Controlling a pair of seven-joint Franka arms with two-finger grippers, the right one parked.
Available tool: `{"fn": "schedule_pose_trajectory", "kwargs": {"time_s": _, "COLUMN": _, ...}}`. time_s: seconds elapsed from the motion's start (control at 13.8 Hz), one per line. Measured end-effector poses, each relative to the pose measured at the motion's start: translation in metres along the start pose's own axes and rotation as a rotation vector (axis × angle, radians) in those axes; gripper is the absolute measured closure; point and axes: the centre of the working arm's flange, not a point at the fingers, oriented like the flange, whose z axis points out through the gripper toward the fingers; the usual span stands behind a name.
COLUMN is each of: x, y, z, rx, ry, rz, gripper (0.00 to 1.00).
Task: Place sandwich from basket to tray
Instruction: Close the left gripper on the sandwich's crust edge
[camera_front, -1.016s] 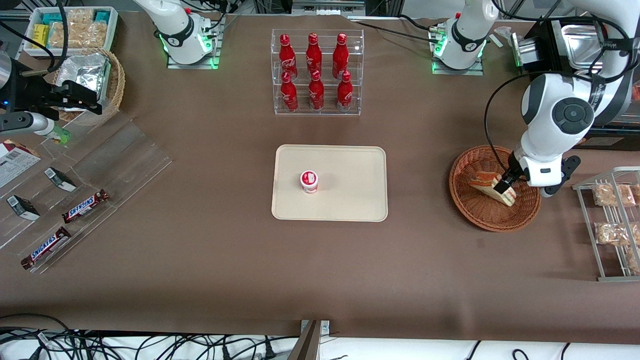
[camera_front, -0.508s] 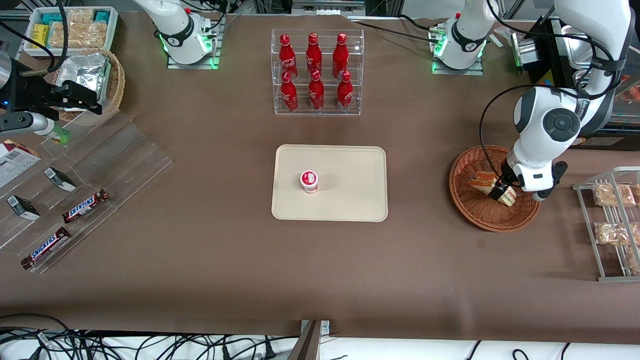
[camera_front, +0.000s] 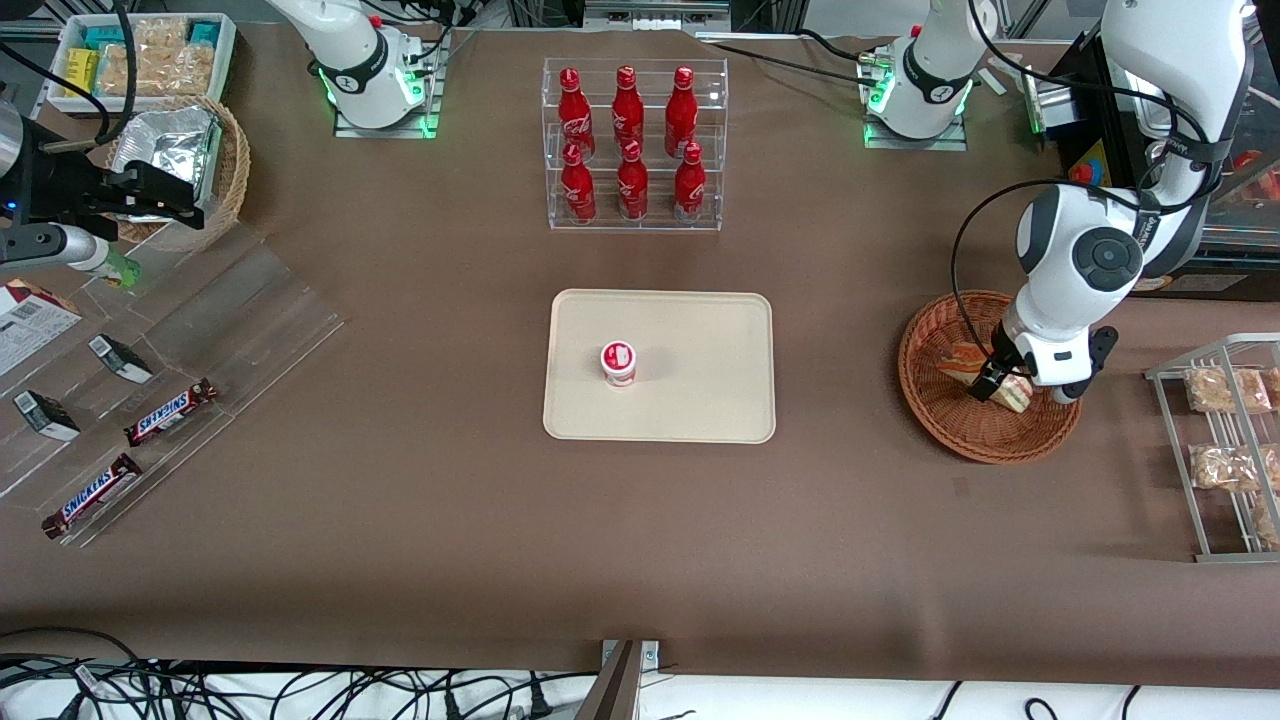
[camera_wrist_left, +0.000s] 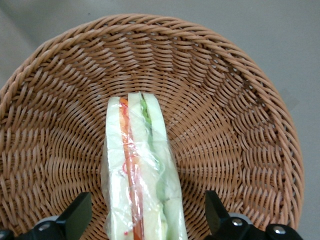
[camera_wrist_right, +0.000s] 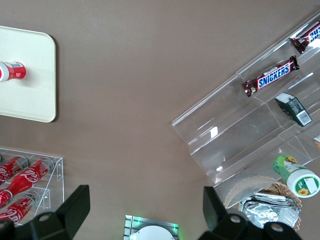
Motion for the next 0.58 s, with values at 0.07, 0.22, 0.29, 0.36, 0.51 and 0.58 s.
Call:
{"fn": "schedule_pose_trajectory", "kwargs": {"time_s": 0.07, "x": 0.0003, "y": -0.0006, "z": 0.0012, "rx": 0.002, "ry": -0.001, "rz": 0.0, "gripper": 0.06}}
{"fn": "schedule_pose_trajectory", "kwargs": {"time_s": 0.22, "x": -0.0001, "y": -0.0008, "z": 0.0019, "rx": 0.009, "ry": 0.009, "rz": 0.016, "gripper": 0.31}}
{"fn": "schedule_pose_trajectory", "kwargs": {"time_s": 0.29, "x": -0.0008, "y": -0.001, "z": 0.0024, "rx": 0.016, "ry": 0.022, "rz": 0.03, "gripper": 0.41}}
{"fn": "schedule_pose_trajectory", "kwargs": {"time_s": 0.36, "x": -0.0026, "y": -0.0015, "z": 0.0036, "rx": 0.028, "ry": 0.04, "rz": 0.055, "gripper": 0.52}}
{"fn": "schedule_pose_trajectory", "kwargs": {"time_s": 0.51, "x": -0.0069, "y": -0.0008, "z": 0.0047, "rx": 0.044, "ry": 0.067, "rz": 0.074, "gripper": 0.64}}
{"fn": "schedule_pose_trajectory", "kwargs": {"time_s": 0.58, "x": -0.0078, "y": 0.0002, "z": 0.0034, "rx": 0.043, "ry": 0.074, "rz": 0.073, "gripper": 0.67}}
